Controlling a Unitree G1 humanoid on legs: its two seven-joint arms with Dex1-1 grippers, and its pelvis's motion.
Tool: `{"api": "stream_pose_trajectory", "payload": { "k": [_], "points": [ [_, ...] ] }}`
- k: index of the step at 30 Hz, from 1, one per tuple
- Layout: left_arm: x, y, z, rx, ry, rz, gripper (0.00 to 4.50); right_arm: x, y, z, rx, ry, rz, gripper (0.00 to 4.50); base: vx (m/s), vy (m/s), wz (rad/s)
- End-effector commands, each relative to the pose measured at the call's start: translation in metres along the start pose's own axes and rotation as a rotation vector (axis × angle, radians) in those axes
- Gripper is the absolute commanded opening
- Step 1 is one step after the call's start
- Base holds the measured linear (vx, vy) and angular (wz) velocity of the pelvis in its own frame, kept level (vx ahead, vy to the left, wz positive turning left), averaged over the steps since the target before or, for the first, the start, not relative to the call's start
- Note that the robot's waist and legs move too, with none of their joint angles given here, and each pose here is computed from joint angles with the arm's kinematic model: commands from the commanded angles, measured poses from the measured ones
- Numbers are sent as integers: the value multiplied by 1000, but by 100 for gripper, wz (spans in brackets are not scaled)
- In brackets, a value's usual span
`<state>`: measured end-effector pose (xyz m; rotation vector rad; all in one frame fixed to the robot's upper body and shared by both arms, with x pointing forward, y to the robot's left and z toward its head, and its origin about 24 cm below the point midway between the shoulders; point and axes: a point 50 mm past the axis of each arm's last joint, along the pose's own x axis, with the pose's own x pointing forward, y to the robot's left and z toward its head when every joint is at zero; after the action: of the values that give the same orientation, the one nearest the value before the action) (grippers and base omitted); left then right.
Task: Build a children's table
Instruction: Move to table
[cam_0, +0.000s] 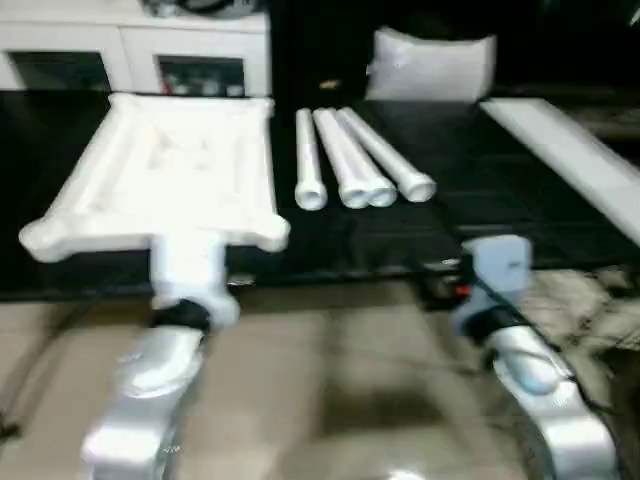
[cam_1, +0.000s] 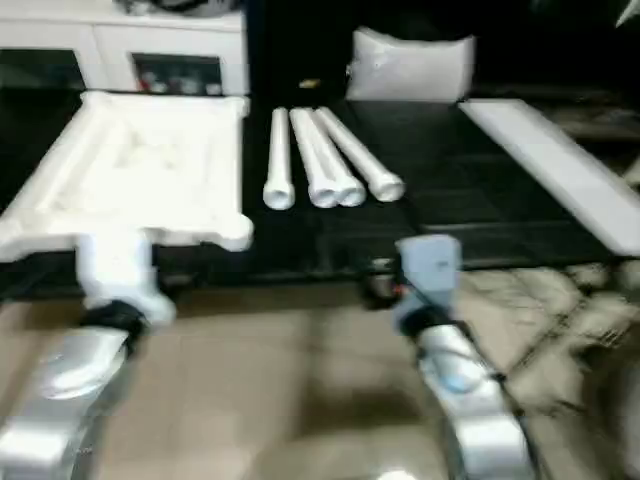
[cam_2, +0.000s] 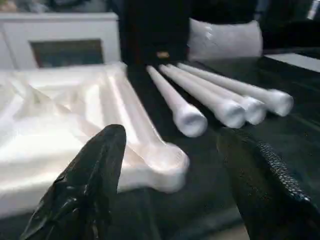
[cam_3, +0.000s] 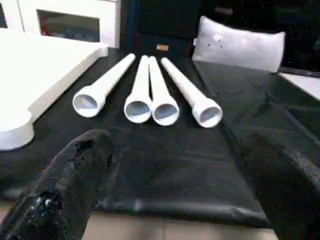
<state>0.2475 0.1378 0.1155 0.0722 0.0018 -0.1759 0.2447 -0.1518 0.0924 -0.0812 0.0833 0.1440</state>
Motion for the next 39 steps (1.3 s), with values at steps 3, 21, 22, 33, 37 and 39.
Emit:
{"api": "stream_pose_trajectory", "payload": {
  "k": [3,21,22,33,37,39],
  "points": [
    [1,7,-1,25,14,23,326,3,6,6,-7,-25,59,450,211,42,40],
    [10,-5,0,69,34,-176,326,-3,5,-6,3,73,14,450,175,17,26],
    [10,-7,-1,57,37,-181,326,-4,3,-7,18,76,4,450,170,95,-3],
    [9,-8,-3,48,56,-180,326,2,12,6,-18,27,172,450,153,-14,-31],
    [4,-7,-5,29,83,-215,326,5,11,18,-103,-74,248,450,181,81,1],
    [3,-9,-7,36,102,-260,326,5,14,22,8,-84,346,450,164,64,4]
  ]
}}
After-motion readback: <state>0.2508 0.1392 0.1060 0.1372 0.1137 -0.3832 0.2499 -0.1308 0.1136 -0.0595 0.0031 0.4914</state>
